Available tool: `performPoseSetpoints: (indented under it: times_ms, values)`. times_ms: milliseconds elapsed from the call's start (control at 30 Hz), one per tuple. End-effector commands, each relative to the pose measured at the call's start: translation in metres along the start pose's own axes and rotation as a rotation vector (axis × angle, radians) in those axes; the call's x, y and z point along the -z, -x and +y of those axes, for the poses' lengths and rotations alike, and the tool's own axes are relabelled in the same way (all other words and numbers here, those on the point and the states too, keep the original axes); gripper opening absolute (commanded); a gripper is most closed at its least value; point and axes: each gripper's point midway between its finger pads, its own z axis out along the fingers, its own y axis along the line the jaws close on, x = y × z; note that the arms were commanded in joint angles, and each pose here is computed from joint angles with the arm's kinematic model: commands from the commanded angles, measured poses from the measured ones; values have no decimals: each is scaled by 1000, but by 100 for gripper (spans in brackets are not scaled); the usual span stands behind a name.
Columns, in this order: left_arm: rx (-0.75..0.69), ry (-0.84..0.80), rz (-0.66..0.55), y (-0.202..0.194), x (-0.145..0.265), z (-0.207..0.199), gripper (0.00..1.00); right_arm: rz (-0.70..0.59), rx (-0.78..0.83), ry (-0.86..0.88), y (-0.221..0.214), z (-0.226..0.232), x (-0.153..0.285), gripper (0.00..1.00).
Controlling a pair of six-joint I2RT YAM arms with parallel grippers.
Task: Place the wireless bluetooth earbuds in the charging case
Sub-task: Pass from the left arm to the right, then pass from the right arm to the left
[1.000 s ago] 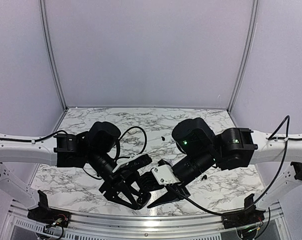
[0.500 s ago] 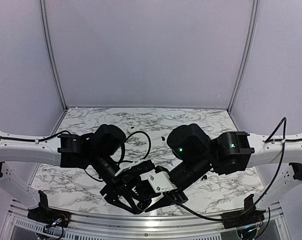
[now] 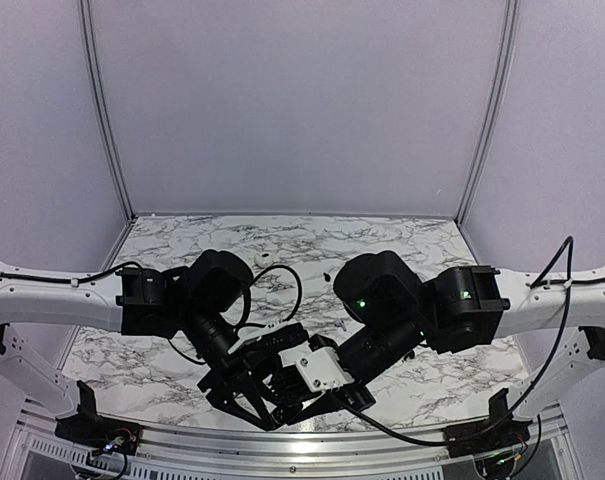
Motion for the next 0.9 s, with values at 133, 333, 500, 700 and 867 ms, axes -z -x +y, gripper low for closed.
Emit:
performPoseSetpoints:
  times_ms: [133, 333, 500, 700, 867]
  values:
    - [-73, 62, -21, 15, 6, 1, 52, 17, -45, -39, -3, -4, 1, 4]
    - [-90, 125, -34, 13, 16, 6, 69, 19, -43, -83, -1, -10, 7, 0]
    - [-117, 215, -67, 16, 34, 11, 84, 29, -39, -113, -3, -13, 10, 0]
    - [-155, 509, -166, 27, 82, 33, 95, -11, -139, -262, -8, -53, 38, 0]
    - [-210, 778, -447, 52, 137, 43, 99, -147, -234, -436, 1, -101, 81, 0]
